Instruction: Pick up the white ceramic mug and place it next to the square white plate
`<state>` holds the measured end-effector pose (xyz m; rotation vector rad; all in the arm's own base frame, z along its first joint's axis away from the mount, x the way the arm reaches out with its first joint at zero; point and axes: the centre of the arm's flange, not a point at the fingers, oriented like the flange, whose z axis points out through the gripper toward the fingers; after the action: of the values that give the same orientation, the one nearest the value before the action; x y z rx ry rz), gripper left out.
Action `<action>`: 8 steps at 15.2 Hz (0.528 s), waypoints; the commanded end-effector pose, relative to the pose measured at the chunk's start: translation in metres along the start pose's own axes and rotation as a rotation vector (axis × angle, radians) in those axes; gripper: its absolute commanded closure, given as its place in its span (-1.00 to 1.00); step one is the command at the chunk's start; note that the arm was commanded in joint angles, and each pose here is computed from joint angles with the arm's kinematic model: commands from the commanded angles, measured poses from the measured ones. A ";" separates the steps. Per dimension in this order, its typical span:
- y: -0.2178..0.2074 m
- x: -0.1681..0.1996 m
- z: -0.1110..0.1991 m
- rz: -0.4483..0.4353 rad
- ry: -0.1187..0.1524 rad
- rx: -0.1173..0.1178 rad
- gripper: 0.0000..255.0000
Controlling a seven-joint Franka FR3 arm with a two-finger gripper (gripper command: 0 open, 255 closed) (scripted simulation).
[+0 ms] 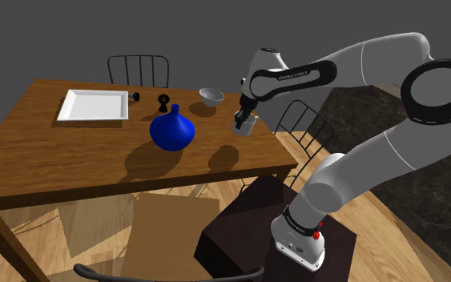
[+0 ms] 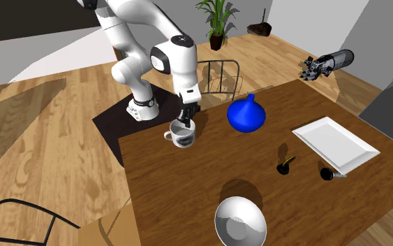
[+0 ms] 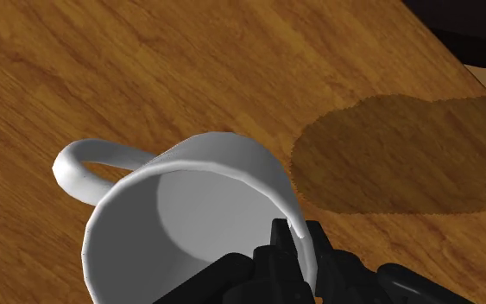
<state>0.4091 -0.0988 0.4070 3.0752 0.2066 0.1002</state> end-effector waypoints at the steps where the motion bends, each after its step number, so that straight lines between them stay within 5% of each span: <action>1: 0.002 0.001 -0.011 0.000 -0.001 0.000 1.00; 8: 0.004 0.003 -0.048 0.000 -0.001 0.000 1.00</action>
<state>0.4082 -0.1002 0.4503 3.0749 0.2066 0.1000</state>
